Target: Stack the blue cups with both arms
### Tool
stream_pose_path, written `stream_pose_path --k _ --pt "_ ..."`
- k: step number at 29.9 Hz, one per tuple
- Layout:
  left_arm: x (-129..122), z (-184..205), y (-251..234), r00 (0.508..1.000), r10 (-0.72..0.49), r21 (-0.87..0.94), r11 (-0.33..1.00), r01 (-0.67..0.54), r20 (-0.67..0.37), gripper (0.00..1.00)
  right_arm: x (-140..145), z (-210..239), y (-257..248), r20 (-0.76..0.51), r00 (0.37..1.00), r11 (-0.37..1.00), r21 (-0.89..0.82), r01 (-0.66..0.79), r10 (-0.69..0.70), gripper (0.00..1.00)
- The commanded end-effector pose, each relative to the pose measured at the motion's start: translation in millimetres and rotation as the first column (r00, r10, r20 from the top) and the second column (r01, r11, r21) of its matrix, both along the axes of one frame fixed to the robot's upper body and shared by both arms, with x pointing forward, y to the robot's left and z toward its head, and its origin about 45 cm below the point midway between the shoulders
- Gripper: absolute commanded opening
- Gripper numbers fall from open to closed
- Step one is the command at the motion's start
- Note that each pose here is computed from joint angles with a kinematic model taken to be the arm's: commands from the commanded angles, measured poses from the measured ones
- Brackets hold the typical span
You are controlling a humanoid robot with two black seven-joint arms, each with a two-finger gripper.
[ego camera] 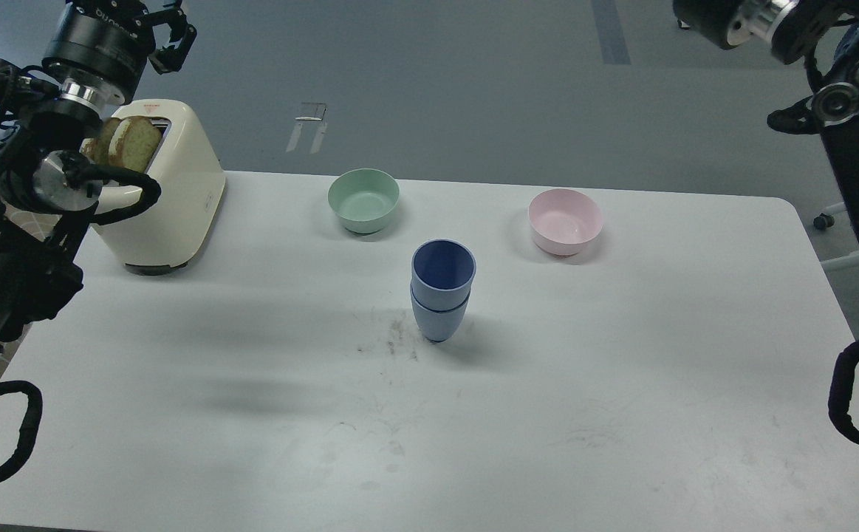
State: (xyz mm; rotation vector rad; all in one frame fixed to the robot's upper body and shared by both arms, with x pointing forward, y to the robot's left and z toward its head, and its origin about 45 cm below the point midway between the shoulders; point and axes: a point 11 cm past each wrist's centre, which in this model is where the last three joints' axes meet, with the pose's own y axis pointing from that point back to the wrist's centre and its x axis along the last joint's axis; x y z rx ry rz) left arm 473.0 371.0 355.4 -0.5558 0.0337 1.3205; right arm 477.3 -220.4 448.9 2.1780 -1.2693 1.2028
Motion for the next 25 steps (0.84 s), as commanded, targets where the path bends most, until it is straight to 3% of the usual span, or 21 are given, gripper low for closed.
stream_pose_path --k 1,8,12,18,25 --pt "0 -1 0 1.0 0.0 -0.001 1.0 0.0 -0.001 0.98 12 -6 -44 -0.094 0.995 0.971 0.233 0.047 -0.026 1.0" --pt "-2 3 3 1.0 -0.01 0.006 1.0 0.01 0.007 0.98 7 -3 -93 -0.132 0.991 0.817 0.574 0.05 0.032 1.0" --pt "-2 3 2 1.0 -0.02 0.0 1.0 0.02 0.011 0.98 -2 -25 -124 -0.154 0.984 0.582 0.809 0.077 0.084 1.0" --pt "-7 0 8 0.999 -0.044 -0.07 0.997 0.045 0.024 0.98 -13 -55 -149 -0.184 0.98 0.462 0.878 0.127 0.081 1.0" --pt "-9 -2 6 0.997 -0.074 -0.122 0.989 0.078 0.034 0.98 -16 -59 -154 -0.185 0.98 0.45 0.883 0.132 0.074 1.0"
